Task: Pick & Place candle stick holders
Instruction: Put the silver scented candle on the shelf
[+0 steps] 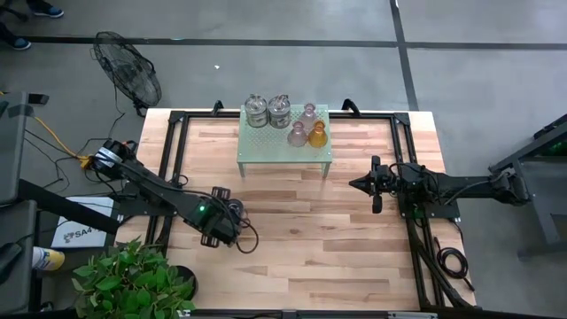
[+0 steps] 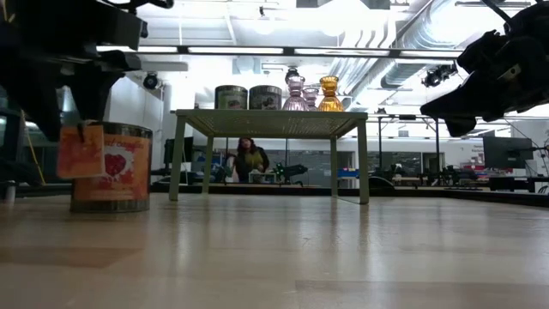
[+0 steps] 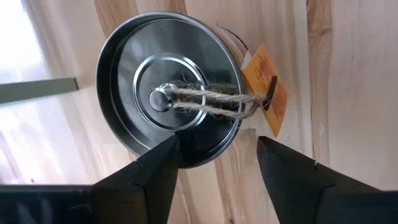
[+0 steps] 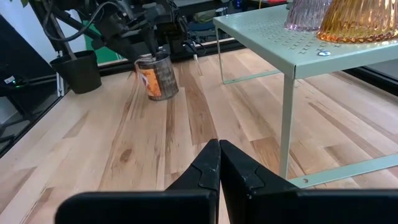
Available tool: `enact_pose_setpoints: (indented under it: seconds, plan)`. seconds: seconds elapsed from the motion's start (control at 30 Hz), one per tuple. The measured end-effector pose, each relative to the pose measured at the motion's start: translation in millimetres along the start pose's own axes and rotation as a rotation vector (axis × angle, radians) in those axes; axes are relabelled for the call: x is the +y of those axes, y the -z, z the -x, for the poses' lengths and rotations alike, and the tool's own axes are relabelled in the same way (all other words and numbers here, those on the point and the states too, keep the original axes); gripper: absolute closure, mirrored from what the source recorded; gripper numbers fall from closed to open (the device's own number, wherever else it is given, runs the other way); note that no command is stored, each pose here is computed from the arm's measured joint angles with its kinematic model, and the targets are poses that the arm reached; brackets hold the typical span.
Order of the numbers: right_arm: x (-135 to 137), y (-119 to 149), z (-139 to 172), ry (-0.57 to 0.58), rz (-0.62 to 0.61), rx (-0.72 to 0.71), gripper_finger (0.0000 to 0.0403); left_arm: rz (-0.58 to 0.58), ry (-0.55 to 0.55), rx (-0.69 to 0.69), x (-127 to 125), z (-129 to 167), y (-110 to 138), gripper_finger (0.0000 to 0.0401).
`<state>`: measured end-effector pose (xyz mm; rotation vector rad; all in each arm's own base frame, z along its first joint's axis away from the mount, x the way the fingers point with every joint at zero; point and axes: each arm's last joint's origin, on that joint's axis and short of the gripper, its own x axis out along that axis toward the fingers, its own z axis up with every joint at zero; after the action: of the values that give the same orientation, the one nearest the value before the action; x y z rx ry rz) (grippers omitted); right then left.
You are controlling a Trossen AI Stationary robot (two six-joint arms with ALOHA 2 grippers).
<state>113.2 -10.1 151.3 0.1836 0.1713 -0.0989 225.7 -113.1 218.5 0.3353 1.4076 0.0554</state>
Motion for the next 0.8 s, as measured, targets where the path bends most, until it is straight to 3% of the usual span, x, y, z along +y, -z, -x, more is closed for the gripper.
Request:
enact_pose_setpoints:
  seconds: [0.4,0.8]
  plan:
    - [0.0,0.0,0.0,0.000,0.000,0.000,0.0402,-0.052,-0.011,-0.012,0.2,0.1,-0.9,0.0283]
    - [0.0,0.0,0.0,0.000,0.000,0.000,0.0402,-0.076,-0.025,-0.034,0.2,0.3,-2.9,0.0326]
